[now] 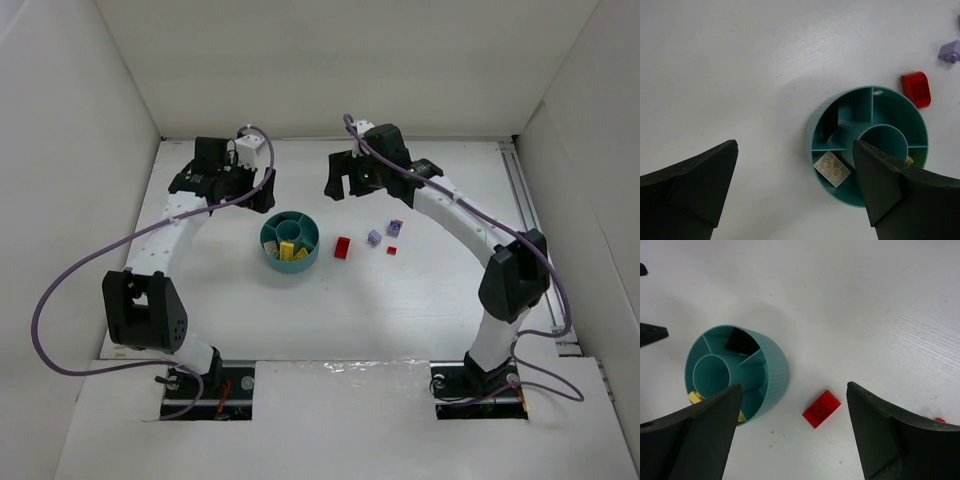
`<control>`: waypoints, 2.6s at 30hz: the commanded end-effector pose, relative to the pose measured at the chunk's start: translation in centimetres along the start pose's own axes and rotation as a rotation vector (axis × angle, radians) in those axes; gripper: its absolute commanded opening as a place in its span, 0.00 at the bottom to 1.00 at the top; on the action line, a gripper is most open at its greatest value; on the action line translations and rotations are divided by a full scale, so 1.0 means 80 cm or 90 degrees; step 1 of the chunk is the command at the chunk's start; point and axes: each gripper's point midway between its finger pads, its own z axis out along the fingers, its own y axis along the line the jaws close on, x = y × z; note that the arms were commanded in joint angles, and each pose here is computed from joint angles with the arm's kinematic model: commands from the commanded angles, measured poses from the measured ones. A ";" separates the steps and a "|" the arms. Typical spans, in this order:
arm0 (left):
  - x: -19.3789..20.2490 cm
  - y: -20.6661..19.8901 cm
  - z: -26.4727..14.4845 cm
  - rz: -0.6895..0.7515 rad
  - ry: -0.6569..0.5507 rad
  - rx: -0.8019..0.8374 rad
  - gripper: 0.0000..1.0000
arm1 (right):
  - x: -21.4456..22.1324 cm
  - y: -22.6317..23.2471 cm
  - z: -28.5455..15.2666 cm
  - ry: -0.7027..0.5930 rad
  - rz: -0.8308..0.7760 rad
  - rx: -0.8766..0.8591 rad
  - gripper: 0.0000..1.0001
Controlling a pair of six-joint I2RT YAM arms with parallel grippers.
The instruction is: Sort the legos into containers by color
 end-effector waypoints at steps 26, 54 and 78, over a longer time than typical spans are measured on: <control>-0.001 0.015 -0.024 -0.016 -0.015 -0.037 0.99 | 0.043 0.072 0.113 0.095 -0.171 -0.077 0.90; 0.008 0.022 -0.014 -0.016 0.005 -0.045 0.99 | 0.075 0.074 0.091 0.161 -0.203 -0.083 0.91; -0.014 0.013 -0.022 0.019 -0.035 -0.010 0.99 | 0.049 0.071 0.035 0.102 -0.137 -0.065 0.89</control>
